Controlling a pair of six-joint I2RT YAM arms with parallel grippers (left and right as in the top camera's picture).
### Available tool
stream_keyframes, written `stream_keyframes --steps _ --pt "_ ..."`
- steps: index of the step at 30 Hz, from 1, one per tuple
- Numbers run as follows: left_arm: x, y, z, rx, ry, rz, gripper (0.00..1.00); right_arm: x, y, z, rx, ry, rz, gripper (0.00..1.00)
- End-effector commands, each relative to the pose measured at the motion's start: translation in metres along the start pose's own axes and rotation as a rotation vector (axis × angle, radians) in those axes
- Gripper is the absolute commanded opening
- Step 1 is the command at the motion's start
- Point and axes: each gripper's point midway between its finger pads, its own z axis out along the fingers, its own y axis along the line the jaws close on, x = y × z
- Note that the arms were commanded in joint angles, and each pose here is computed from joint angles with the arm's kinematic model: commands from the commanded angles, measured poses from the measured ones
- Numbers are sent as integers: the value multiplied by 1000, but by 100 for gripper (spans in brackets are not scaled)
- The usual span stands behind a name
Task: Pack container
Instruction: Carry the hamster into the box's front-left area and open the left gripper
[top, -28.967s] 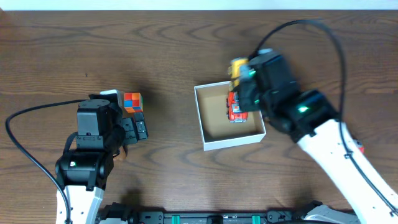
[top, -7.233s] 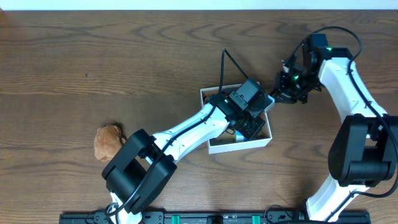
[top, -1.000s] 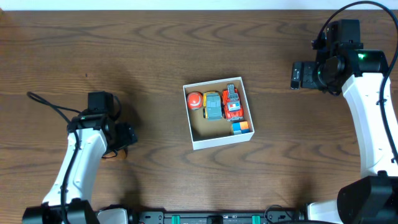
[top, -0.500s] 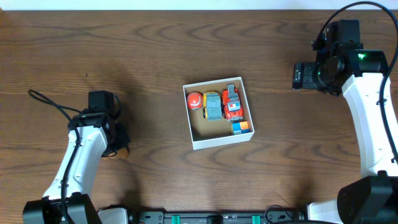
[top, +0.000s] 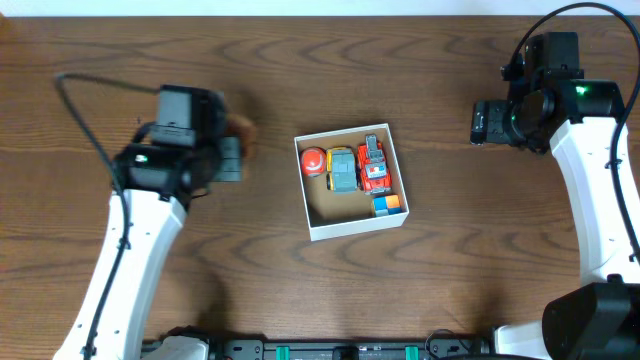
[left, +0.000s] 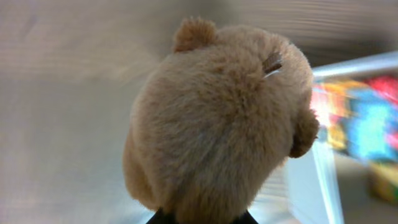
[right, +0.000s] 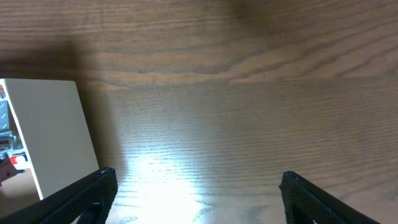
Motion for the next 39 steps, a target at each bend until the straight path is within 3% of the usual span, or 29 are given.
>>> stream_keyframes --steps 1,7,11,26,39 --pt "3 -48 -6 108 -17 306 5 -4 -4 -4 8 -14 -1 87" --pt "19 -123 -5 223 -50 680 6 -3 -4 -4 8 -10 -2 84" --pt "28 -152 4 264 -51 792 6 0 -4 -4 9 1 -2 85" --pt "77 -182 55 330 162 871 6 2 -4 -4 10 8 -1 86" --pt "111 -162 61 302 320 851 6 2 -4 -4 11 11 -1 86"
